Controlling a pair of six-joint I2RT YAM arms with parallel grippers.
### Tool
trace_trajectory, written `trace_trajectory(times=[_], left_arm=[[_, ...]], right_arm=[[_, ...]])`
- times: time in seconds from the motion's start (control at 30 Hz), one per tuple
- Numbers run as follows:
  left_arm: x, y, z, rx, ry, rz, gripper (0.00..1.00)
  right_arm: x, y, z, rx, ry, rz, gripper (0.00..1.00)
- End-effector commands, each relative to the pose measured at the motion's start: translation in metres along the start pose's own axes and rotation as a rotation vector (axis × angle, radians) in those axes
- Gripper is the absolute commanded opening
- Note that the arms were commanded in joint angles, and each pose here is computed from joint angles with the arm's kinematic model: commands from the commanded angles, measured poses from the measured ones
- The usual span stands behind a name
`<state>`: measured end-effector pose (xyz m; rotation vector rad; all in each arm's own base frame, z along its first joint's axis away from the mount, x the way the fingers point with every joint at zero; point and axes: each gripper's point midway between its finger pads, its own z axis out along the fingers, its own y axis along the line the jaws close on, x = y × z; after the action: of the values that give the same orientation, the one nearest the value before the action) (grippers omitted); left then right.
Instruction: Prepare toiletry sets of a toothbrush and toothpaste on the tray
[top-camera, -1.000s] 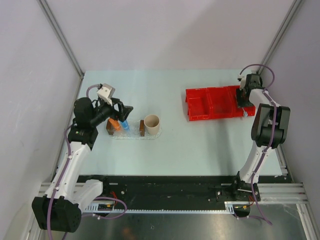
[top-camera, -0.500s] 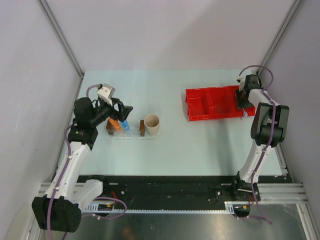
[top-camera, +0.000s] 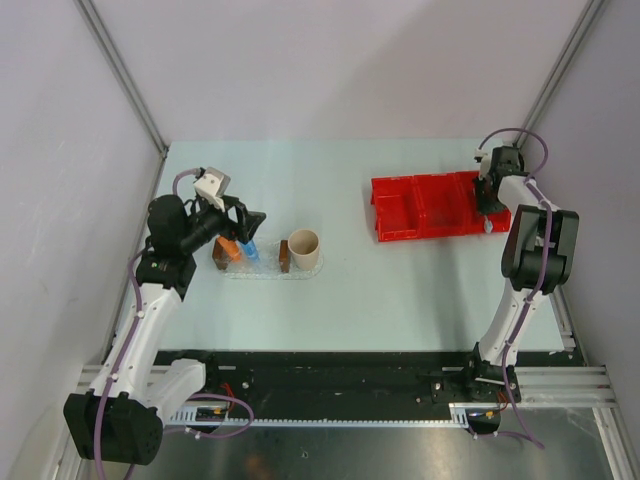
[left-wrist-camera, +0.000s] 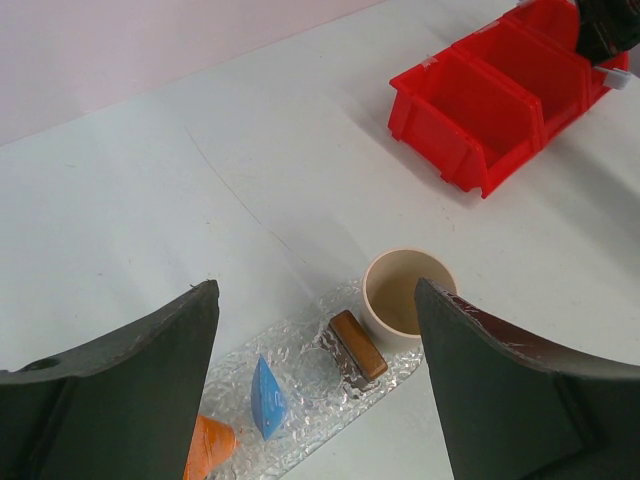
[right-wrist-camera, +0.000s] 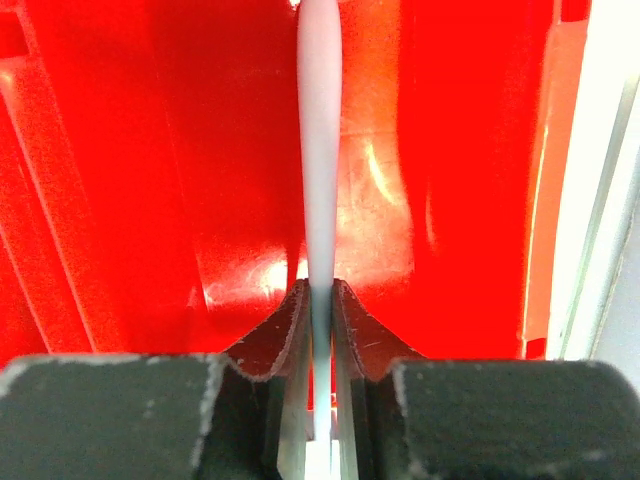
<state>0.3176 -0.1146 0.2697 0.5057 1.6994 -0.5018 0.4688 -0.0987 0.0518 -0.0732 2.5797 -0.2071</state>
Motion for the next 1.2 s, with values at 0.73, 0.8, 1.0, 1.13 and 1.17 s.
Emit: trace_trajectory(times=[0.73,0.8,1.0,1.13,1.17], left_arm=[[-0.058,-0.028,-0.010,0.150,-0.090,0.150,0.83],[-0.065,-0.036,-0.010,0.171,-0.099,0.206,0.83],[-0.082,-0.057,-0.006,0.157,-0.108,0.449,0.83],[-0.084,-0.074,-0.001,0.151,-0.105,0.616,0.84],[-0.085,-0.073,0.001,0.129,-0.098,0.673,0.84]], right_arm=[[-0.053,0.028,-0.171,-0.218,-0.224,-0.092,0.02],[-0.053,0.048,-0.193,-0.272,-0.236,-0.159,0.01],[-0.044,0.124,-0.234,-0.453,-0.234,-0.349,0.00],[-0.035,0.177,-0.256,-0.602,-0.230,-0.444,0.00],[-0.032,0.194,-0.263,-0.639,-0.231,-0.485,0.00]])
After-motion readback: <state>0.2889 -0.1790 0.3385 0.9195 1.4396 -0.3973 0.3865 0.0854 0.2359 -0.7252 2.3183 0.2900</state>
